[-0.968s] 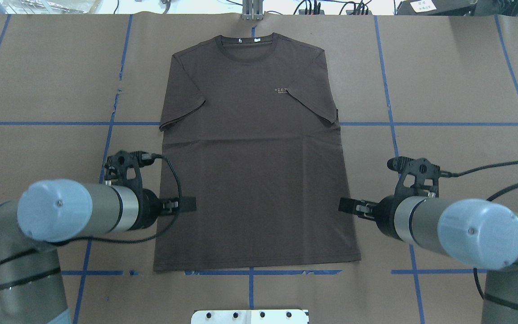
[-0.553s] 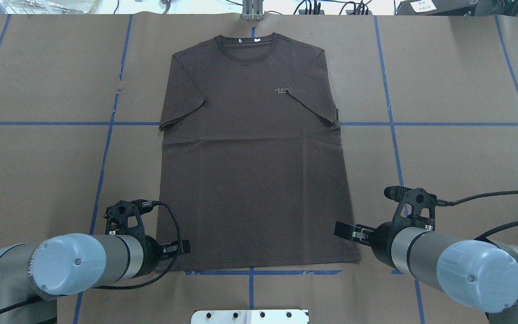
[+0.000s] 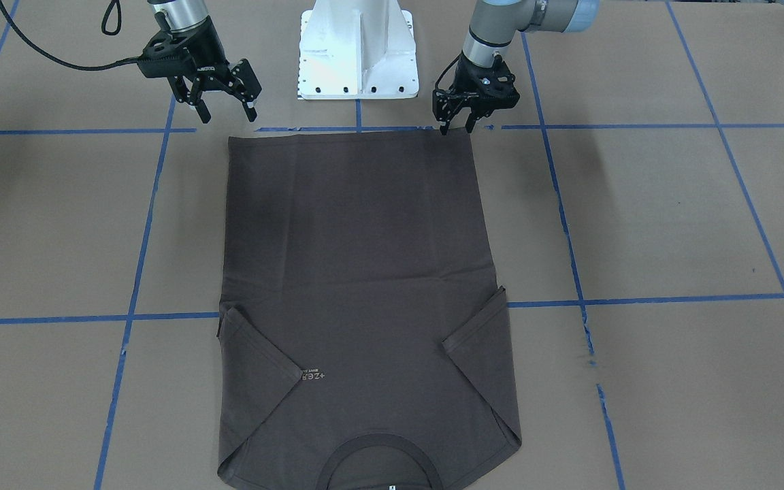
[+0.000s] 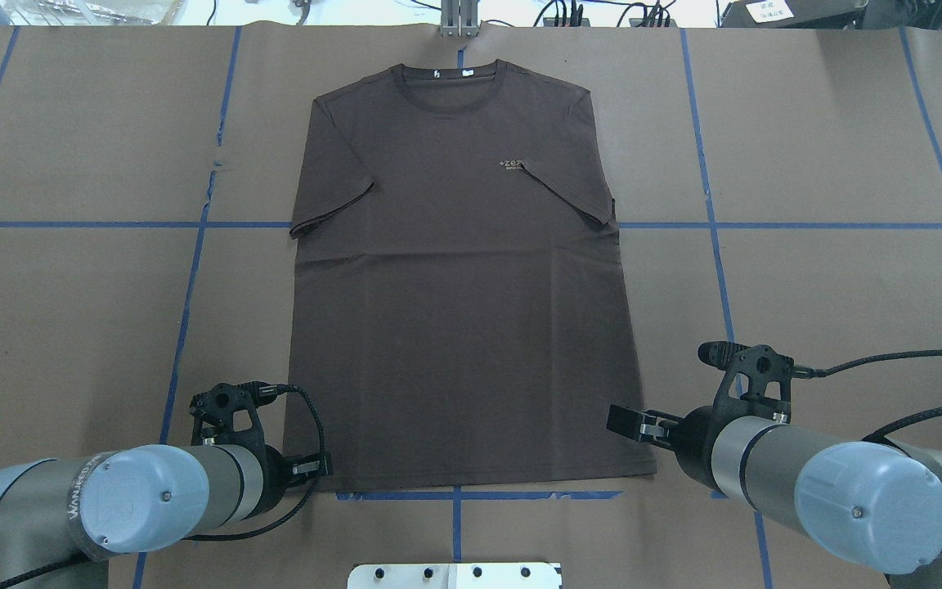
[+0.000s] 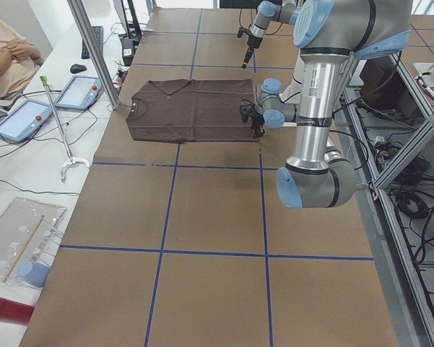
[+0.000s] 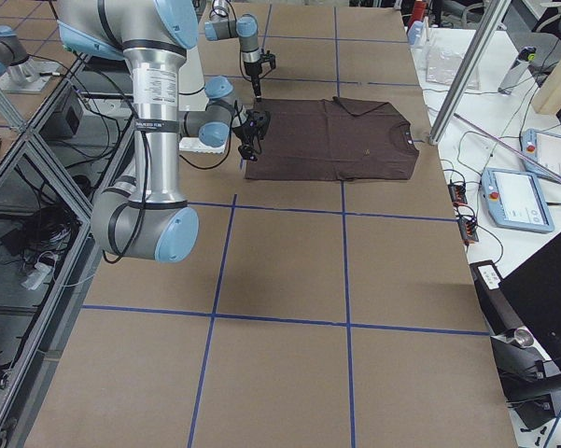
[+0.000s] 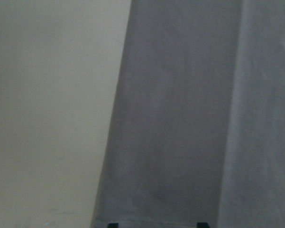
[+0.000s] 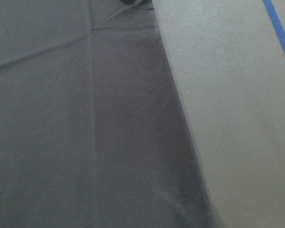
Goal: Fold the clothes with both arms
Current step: 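Grasp the hem corners nearest the robot with both grippers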
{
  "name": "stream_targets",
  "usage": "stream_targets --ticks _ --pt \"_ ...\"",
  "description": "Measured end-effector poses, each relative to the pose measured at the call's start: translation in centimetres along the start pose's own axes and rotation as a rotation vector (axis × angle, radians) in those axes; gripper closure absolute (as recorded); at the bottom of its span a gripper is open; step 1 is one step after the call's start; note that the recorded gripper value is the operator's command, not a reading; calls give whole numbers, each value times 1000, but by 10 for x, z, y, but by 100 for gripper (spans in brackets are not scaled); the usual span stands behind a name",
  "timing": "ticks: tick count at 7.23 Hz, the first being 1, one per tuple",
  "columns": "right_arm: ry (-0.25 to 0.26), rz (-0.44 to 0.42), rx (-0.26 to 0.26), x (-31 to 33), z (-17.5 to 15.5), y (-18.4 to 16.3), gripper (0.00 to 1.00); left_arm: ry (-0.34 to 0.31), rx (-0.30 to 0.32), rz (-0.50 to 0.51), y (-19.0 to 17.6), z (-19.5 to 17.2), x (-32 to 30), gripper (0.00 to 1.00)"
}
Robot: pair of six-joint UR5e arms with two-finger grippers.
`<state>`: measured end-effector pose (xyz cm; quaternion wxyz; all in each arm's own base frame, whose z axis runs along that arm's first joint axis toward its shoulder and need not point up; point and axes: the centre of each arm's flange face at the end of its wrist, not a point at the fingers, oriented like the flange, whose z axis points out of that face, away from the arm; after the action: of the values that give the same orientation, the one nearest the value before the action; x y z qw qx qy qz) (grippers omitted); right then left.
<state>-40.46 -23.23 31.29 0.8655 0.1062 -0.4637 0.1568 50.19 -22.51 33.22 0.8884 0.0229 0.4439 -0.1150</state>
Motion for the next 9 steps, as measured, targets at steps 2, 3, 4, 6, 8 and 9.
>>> stream_targets --ticks 2,3,4,6,8,9 --pt "0 0 1 0 0 0 0 -15 8 20 -1 7 -3 39" --pt "1 0 2 1 0 -1 0 -17 8 24 -1 8 -4 39" --pt "1 0 2 0 0 -1 0 -19 8 26 -1 8 -5 39" --pt "0 1 2 0 0 -1 0 -19 7 28 -1 8 -5 39" --pt "1 0 2 1 0 -1 0 -20 7 28 -1 8 -6 39" --pt "1 0 2 1 0 -1 0 -20 6 28 -1 8 -6 39"
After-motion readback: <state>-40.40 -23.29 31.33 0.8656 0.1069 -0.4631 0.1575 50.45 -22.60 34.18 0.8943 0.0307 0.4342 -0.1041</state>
